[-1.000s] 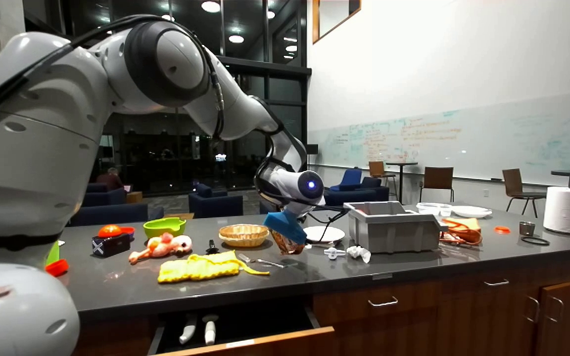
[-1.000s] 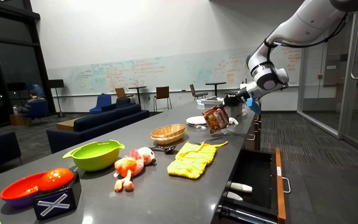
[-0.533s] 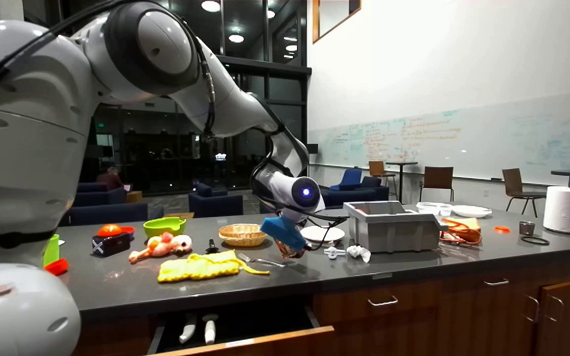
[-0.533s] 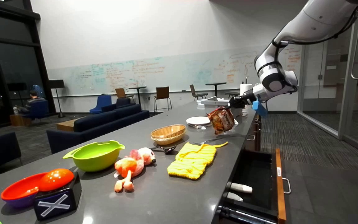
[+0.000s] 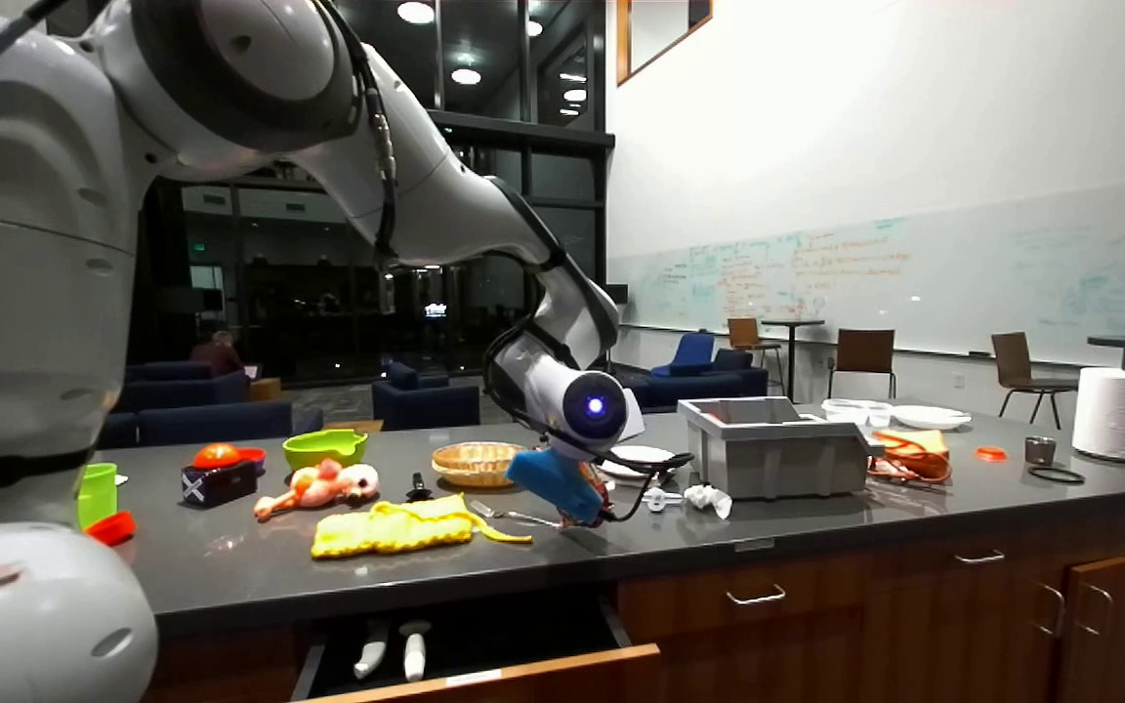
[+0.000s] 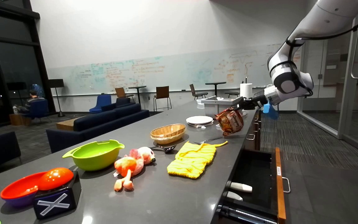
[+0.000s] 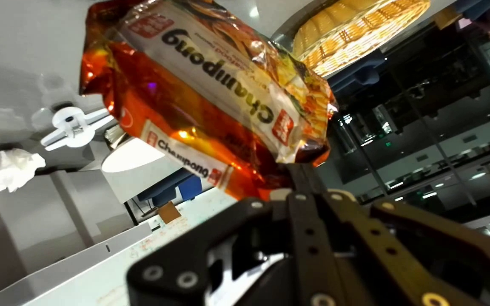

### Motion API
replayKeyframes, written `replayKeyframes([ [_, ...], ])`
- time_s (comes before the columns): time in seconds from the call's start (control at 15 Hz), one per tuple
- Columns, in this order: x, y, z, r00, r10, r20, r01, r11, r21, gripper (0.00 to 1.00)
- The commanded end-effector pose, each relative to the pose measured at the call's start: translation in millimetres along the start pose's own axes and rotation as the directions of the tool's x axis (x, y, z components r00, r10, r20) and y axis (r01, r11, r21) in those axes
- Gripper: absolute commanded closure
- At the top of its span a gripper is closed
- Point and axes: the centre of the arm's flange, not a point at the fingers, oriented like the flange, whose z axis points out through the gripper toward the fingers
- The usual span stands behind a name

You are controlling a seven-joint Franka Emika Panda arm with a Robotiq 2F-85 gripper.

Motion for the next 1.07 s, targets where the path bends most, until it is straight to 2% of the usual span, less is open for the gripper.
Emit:
replayKeyframes([
  [0.0,-19.7,-10.6,-31.8,0.999,-0.006,-0.051,0.006,1.0,0.0,1.0],
  [0.47,-57.0,-20.7,-62.9,0.993,0.003,-0.116,-0.006,1.0,-0.026,1.0],
  [1.0,-82.9,-23.9,-95.0,0.964,0.055,-0.259,-0.078,0.994,-0.081,1.0],
])
